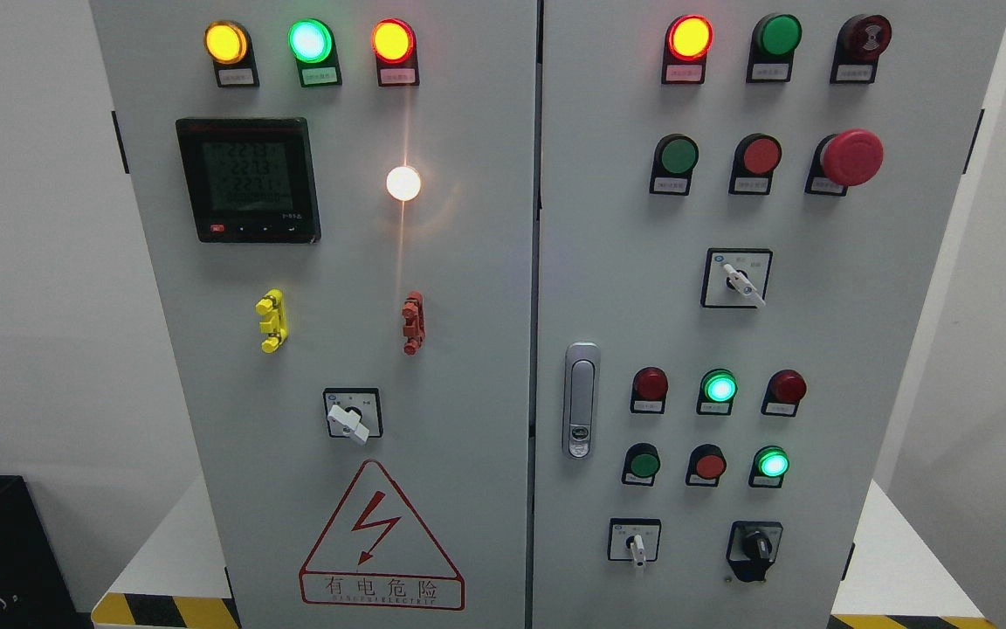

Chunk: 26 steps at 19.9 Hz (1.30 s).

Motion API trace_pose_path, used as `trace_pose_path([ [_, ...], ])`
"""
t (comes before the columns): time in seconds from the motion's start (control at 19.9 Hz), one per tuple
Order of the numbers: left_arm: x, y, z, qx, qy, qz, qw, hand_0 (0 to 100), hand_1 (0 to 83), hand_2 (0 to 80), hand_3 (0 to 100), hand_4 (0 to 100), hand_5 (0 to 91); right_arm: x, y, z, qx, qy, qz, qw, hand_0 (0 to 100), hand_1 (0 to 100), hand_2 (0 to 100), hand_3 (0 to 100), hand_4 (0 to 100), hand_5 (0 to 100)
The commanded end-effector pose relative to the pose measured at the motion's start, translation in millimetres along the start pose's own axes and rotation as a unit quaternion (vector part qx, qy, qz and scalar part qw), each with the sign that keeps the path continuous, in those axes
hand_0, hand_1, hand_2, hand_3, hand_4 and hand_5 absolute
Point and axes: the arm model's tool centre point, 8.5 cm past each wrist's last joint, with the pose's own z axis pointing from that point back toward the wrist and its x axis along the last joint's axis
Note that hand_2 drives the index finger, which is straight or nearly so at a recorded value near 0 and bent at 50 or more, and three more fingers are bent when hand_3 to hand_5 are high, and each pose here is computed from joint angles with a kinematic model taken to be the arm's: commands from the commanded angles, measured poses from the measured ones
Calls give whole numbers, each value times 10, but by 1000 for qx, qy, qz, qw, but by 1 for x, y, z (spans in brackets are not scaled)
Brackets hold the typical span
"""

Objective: Flip black knob to close circuit

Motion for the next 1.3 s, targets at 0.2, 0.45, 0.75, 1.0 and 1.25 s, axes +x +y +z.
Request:
trace_pose_path([
  [0.2, 0, 0, 0, 0, 0, 0, 1000, 120, 556, 0, 0, 0, 0, 36, -107, 3, -160, -45, 38, 985, 0, 0, 970, 1000, 1000, 1000],
  [0.45, 0, 0, 0, 0, 0, 0, 1000, 120, 556, 0, 0, 0, 0, 46, -134, 10, -179, -54, 41, 981, 0, 0, 981, 1000, 1000, 1000],
  [0.75, 0, 0, 0, -1, 0, 0, 1000, 120, 556, 0, 0, 0, 0, 52, -155, 6, -192, -46, 46, 979, 0, 0, 987, 1000, 1000, 1000],
  [1.0, 0, 0, 0, -1, 0, 0, 1000, 120, 556, 0, 0, 0, 0, 54, -169, 4, -197, -43, 85, 976, 0, 0, 988, 1000, 1000, 1000],
  [1.25, 0, 0, 0, -1, 0, 0, 1000, 120, 556, 0, 0, 0, 0, 55, -188, 0, -203, -36, 82, 975, 0, 0, 987, 1000, 1000, 1000],
])
